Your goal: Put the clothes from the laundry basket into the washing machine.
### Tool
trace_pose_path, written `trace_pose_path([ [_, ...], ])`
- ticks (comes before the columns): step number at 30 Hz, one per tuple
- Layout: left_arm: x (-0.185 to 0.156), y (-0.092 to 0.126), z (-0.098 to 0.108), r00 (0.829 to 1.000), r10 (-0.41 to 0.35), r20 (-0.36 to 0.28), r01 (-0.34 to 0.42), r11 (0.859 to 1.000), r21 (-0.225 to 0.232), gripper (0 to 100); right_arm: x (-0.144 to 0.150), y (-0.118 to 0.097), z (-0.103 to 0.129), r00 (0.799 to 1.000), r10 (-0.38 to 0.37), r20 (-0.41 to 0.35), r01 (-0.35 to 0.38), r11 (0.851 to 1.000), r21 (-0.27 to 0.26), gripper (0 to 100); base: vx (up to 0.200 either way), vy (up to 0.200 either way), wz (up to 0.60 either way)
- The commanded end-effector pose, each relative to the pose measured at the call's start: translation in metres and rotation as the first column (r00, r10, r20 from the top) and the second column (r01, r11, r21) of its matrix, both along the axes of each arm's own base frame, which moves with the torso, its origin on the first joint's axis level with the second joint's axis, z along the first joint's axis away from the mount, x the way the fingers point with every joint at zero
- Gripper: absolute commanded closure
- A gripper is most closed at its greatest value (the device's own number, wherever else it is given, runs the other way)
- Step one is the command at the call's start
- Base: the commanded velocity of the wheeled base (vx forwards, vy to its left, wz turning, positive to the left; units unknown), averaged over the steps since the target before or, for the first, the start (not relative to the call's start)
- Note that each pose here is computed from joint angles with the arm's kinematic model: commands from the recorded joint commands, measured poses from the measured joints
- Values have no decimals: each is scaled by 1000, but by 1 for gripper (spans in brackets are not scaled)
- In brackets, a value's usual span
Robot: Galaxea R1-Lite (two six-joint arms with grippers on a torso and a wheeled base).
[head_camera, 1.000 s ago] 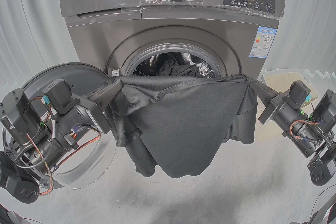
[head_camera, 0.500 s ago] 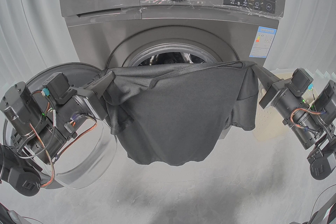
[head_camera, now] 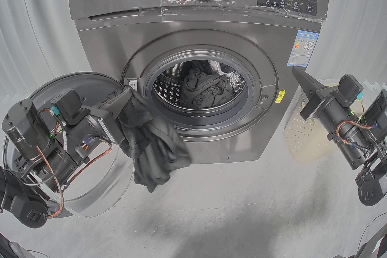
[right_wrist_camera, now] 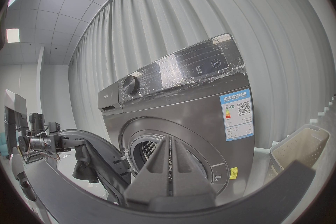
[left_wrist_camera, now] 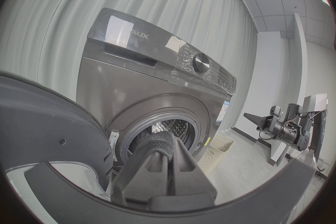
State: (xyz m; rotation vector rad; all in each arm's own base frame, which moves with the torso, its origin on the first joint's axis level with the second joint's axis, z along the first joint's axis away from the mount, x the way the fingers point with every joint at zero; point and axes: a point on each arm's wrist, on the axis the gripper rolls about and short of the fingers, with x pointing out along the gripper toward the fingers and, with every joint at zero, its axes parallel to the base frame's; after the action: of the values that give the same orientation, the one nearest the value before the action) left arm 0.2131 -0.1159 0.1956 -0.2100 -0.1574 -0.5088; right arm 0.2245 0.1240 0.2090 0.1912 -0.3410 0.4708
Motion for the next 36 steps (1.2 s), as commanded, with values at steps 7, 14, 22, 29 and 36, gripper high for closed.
trace_pose_path([
  [7, -1, -1, -1, 1000, -6, -2, 6, 1000, 2, 100, -2, 0, -4, 1000, 3, -18, -4, 1000, -9, 100, 0, 0, 0],
  [14, -3, -6, -1, 1000, -26, -2, 26, 1000, 2, 100, -6, 3, -11, 999, 24, -44, -25, 999, -22, 100, 0, 0, 0],
  [22, -4, -8, 2, 999, -40, 13, 40, 999, -5, 100, -7, 5, -26, 995, 33, -97, -37, 998, -46, 100, 0, 0, 0],
  [29, -11, -41, 8, 985, -162, 51, 164, 986, -25, 100, -5, 16, -43, 986, 62, -155, -74, 995, -71, 0, 0, 0, 0],
  [36, -2, -70, 17, 969, -229, 89, 233, 972, -41, 100, 8, 21, -81, 958, 43, -284, -88, 986, -145, 0, 0, 0, 0],
])
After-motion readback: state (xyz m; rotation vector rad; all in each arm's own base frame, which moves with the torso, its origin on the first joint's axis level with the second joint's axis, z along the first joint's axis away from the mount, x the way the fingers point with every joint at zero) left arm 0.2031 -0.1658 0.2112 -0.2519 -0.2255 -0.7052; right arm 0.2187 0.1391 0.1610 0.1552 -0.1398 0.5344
